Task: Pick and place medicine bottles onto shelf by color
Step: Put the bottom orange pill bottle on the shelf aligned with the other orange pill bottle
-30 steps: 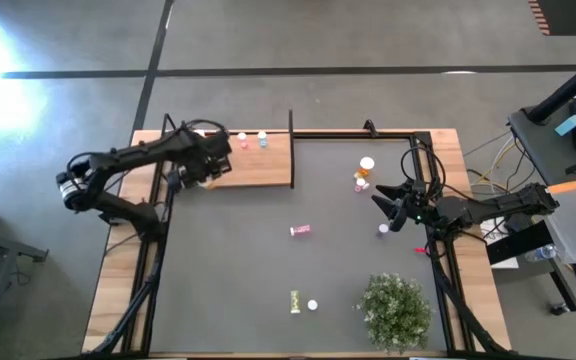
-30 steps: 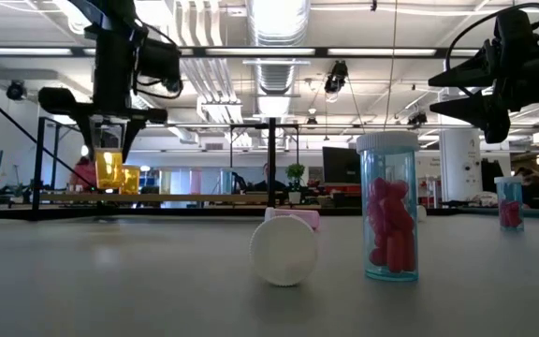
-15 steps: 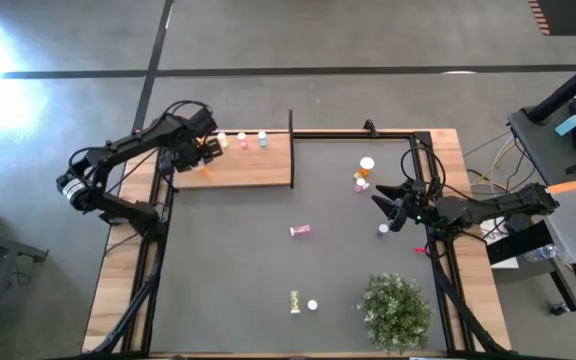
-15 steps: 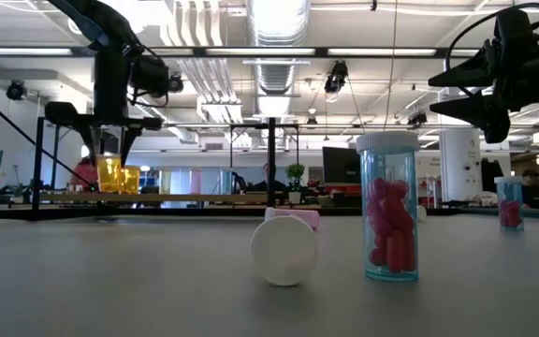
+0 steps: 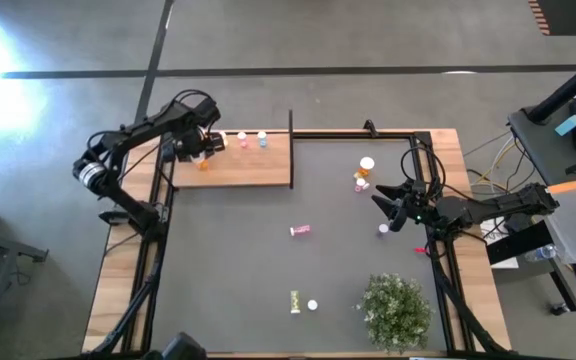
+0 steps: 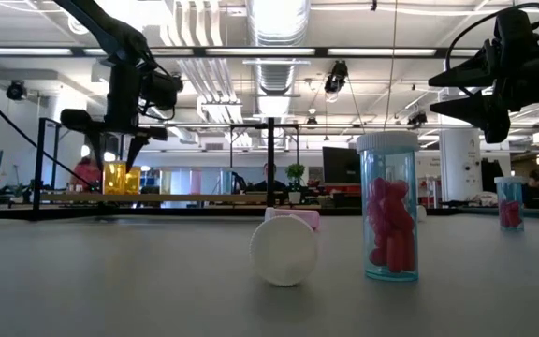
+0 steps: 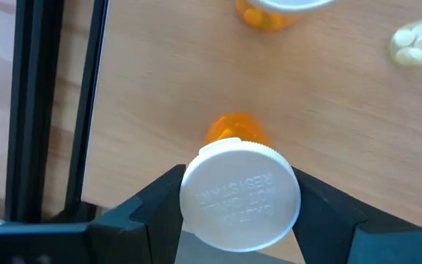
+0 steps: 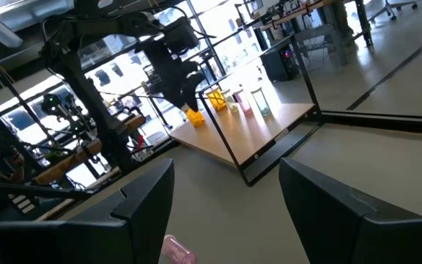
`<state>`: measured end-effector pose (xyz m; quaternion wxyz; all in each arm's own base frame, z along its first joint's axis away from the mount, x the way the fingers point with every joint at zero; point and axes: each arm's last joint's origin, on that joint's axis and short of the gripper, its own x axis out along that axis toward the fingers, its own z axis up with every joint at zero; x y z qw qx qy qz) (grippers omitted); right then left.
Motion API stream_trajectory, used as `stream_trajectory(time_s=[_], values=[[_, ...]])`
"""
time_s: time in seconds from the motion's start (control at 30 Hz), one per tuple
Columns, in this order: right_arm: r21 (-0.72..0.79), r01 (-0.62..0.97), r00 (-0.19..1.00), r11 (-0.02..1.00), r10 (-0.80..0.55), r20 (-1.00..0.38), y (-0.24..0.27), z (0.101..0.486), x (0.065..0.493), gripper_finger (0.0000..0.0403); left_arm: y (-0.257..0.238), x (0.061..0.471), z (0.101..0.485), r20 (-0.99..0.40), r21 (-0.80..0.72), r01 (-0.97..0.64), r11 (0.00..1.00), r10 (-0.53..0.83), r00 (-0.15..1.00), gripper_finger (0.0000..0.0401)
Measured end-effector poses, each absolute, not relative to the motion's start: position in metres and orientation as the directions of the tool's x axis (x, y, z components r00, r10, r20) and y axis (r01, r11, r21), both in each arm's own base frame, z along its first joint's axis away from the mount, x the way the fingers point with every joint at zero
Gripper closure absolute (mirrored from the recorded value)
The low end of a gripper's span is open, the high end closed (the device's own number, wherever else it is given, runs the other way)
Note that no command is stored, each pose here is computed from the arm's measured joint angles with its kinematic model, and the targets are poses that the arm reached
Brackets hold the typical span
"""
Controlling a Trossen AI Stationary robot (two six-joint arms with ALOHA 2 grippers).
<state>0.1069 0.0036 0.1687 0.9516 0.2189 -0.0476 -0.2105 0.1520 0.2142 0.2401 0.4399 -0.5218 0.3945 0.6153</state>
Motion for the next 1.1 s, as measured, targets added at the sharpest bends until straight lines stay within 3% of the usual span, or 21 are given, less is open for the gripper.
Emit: stream_trajectory(time_s=[1.1], values=[[0.437,0.380,0.907,0.815,-0.422,-0.002,0.0036,0.1687,0.1069,0.0165,0.2238,0.1456,0.2452,-0.980,0.047,-0.976,-0.212,0.179,-0.086,0.0209]])
